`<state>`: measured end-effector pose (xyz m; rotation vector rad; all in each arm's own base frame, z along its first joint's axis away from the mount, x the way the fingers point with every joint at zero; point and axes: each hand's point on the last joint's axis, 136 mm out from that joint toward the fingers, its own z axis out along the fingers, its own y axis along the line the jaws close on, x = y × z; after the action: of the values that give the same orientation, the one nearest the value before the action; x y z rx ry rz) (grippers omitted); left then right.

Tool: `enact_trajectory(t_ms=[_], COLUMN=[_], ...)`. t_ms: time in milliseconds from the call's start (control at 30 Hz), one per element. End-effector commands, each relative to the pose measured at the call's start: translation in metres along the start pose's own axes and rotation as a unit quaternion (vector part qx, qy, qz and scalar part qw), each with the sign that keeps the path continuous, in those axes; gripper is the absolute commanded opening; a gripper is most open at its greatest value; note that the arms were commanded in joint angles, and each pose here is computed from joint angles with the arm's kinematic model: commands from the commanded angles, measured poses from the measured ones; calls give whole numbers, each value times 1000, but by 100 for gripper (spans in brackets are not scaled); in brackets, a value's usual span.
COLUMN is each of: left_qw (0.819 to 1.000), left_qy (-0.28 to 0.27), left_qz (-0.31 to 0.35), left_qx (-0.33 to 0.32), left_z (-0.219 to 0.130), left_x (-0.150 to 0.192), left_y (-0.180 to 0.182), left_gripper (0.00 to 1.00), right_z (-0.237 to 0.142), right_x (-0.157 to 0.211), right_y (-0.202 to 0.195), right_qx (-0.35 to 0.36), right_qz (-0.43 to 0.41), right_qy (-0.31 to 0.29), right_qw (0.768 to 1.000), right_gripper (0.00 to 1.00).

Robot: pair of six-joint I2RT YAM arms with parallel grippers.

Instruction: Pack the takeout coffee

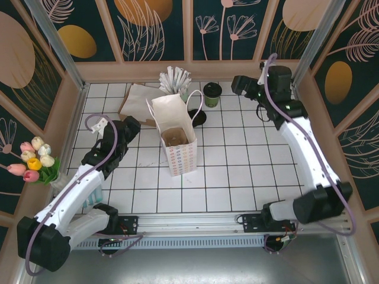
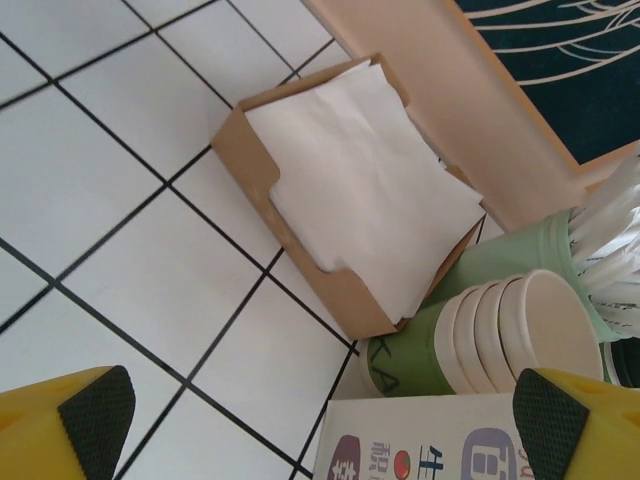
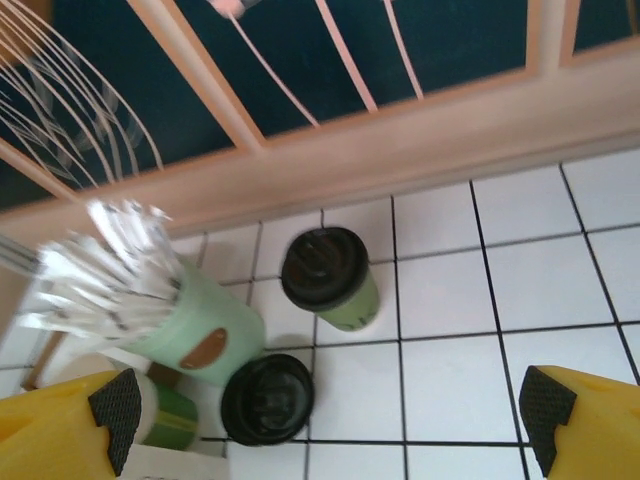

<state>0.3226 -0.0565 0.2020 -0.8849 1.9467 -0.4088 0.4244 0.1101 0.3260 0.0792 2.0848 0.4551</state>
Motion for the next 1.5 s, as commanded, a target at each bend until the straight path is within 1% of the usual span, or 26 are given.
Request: enact_trajectory(t_ms=[0, 67, 100, 167, 300, 400, 500, 600, 800, 1033, 1300, 1467], left_qw=[999, 999, 999, 999, 999, 999, 998, 998, 997, 997, 997, 997], left_qy=[-38, -39, -36, -33, -39, -42, -48, -57, -56, -50, -39, -34], left_qz=[25, 33, 37, 36, 22, 20, 27, 37, 47, 57, 68, 73], left_qx=[10, 0, -2, -3, 6, 18, 6, -13, 0, 0, -3, -3], left_z=[-6, -3, -1, 1, 3, 4, 4, 3, 2, 6, 11, 13], left_x=[-21, -21, -20, -18, -19, -20, -22, -27, -27, -22, -17, -15], left_y=[-11, -10, -10, -12, -14, -18, -15, -10, -14, -14, -14, -15], left_gripper=[99, 99, 98, 99, 98, 99, 99, 99, 99, 98, 98, 98], right_z=[50, 83, 100, 129, 176, 198, 214, 220, 225, 236, 239, 246], right_x=[26, 36, 46, 52, 54, 56, 59, 64, 73, 78, 85, 89], right_y=[8, 1, -2, -6, -9, -6, -4, -2, 4, 3, 13, 11], right_qx=[-64, -57, -60, -65, -77, -99, -113, -129, -160, -162, -195, -191], right_qz=[-44, -52, -59, -78, -101, -108, -114, -124, -142, -147, -151, -153], right_qy=[80, 119, 144, 166, 178, 186, 189, 191, 196, 199, 201, 201], right_qw=[994, 990, 986, 981, 976, 971, 969, 965, 957, 955, 948, 948], right_gripper=[99, 99, 99, 99, 99, 99, 99, 99, 99, 99, 99, 99])
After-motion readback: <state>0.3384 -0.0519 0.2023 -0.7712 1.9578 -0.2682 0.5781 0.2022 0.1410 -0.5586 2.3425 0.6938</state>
